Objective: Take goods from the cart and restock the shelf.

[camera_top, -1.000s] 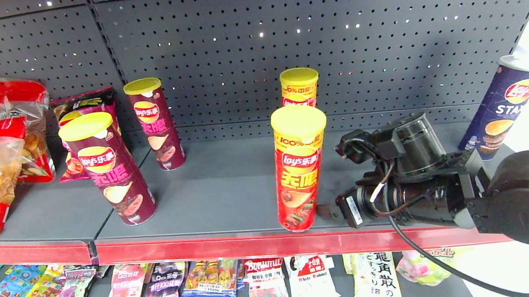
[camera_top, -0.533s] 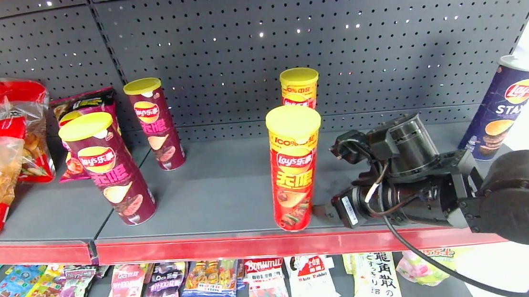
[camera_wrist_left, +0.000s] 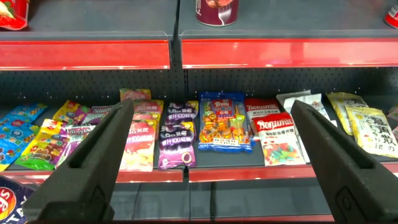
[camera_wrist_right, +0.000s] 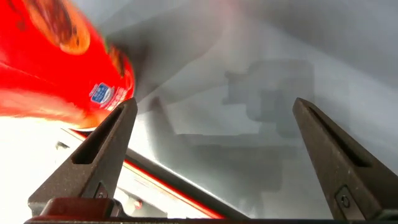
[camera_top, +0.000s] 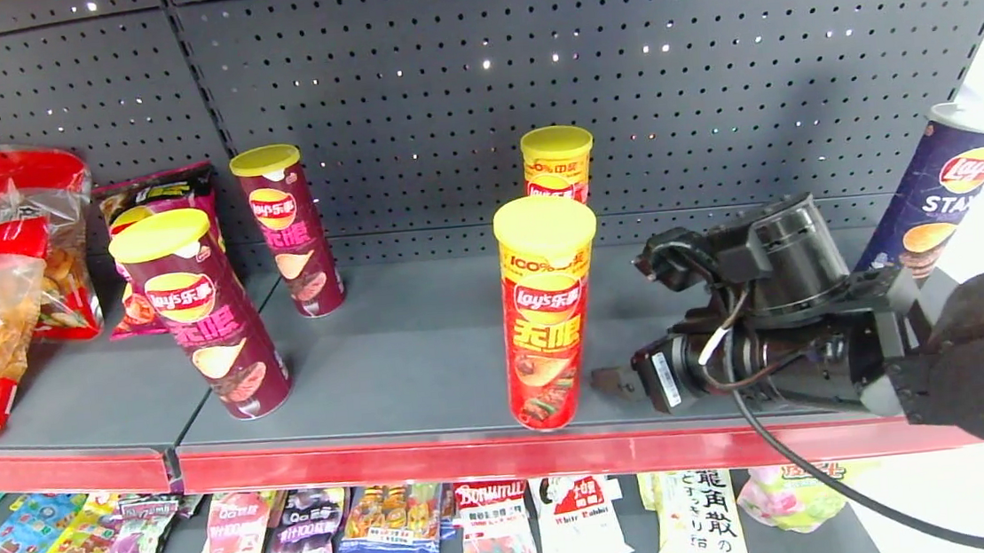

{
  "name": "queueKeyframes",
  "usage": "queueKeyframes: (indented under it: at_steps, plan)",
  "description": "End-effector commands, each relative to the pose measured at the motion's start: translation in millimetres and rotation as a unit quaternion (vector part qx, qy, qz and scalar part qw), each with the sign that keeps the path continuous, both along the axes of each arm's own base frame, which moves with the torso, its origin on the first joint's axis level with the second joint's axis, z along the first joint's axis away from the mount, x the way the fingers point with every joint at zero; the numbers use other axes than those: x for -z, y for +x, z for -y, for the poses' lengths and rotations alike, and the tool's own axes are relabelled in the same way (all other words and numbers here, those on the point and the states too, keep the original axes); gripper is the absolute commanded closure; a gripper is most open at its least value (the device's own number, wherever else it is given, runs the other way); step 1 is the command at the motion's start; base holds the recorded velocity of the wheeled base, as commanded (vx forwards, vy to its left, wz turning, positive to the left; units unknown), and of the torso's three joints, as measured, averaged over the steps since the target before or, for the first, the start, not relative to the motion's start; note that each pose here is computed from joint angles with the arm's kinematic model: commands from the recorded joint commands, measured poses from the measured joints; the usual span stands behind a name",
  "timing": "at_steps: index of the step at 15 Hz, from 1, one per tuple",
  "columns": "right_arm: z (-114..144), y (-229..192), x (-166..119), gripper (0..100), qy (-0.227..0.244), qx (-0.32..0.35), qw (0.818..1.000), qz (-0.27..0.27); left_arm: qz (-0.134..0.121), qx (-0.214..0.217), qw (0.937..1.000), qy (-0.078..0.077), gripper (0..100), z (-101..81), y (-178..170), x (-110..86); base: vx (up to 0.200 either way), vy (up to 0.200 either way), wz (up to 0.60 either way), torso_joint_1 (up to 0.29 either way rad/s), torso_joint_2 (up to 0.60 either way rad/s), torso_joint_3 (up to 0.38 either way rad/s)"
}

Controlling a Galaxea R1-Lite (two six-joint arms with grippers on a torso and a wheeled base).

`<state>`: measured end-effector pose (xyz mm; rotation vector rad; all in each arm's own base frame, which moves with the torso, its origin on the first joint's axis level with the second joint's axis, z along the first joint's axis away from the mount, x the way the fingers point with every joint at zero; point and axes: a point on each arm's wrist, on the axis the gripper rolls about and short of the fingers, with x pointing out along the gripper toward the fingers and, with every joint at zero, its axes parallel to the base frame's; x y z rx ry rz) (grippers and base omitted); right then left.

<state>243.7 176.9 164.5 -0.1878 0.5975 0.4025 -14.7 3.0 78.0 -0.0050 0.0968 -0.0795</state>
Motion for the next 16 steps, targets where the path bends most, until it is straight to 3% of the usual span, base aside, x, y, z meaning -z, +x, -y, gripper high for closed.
queueKeyframes:
  at_steps: [1, 2, 5, 7, 10, 12, 15, 16]
  plan:
    - [35.0, -29.5, -30.6, 0, 0.033, 0.034, 0.998, 0.042, 0.000, 0.000, 1.0000, 0.000, 0, 0.0, 0.0, 0.0, 0.000, 0.000, 0.00, 0.000, 0.00, 0.000]
    - [42.4, -37.3, -33.5, 0, 0.035, 0.040, 0.997, 0.049, 0.000, 0.000, 1.0000, 0.000, 0, 0.0, 0.0, 0.0, 0.000, 0.000, 0.00, 0.000, 0.00, 0.000]
    - [115.6, -103.3, -41.5, 0, 0.053, 0.093, 0.988, 0.109, 0.000, 0.000, 1.0000, 0.000, 0, 0.0, 0.0, 0.0, 0.000, 0.000, 0.00, 0.000, 0.00, 0.000]
    - [156.2, -156.0, -43.9, 0, 0.041, 0.078, 0.980, 0.176, 0.000, 0.000, 1.0000, 0.000, 0, 0.0, 0.0, 0.0, 0.000, 0.000, 0.00, 0.000, 0.00, 0.000]
    - [175.3, -232.5, -32.7, 0, 0.036, 0.136, 0.965, 0.222, 0.000, 0.000, 1.0000, 0.000, 0, 0.0, 0.0, 0.0, 0.000, 0.000, 0.00, 0.000, 0.00, 0.000]
    - [173.1, -293.5, 5.9, 0, 0.033, 0.187, 0.940, 0.284, -0.001, 0.000, 1.0000, 0.000, 0, 0.0, 0.2, -0.1, 0.000, 0.000, 0.00, 0.000, 0.00, 0.000]
    - [176.4, -312.2, 20.9, 0, 0.050, 0.154, 0.934, 0.319, 0.000, 0.000, 1.0000, 0.000, 0, 0.0, 0.0, 0.0, 0.000, 0.000, 0.00, 0.000, 0.00, 0.000]
    - [176.1, -308.7, 26.5, 0, 0.048, 0.154, 0.938, 0.308, 0.000, 0.000, 1.0000, 0.000, 0, 0.0, 0.0, 0.0, 0.000, 0.000, 0.00, 0.000, 0.00, 0.000]
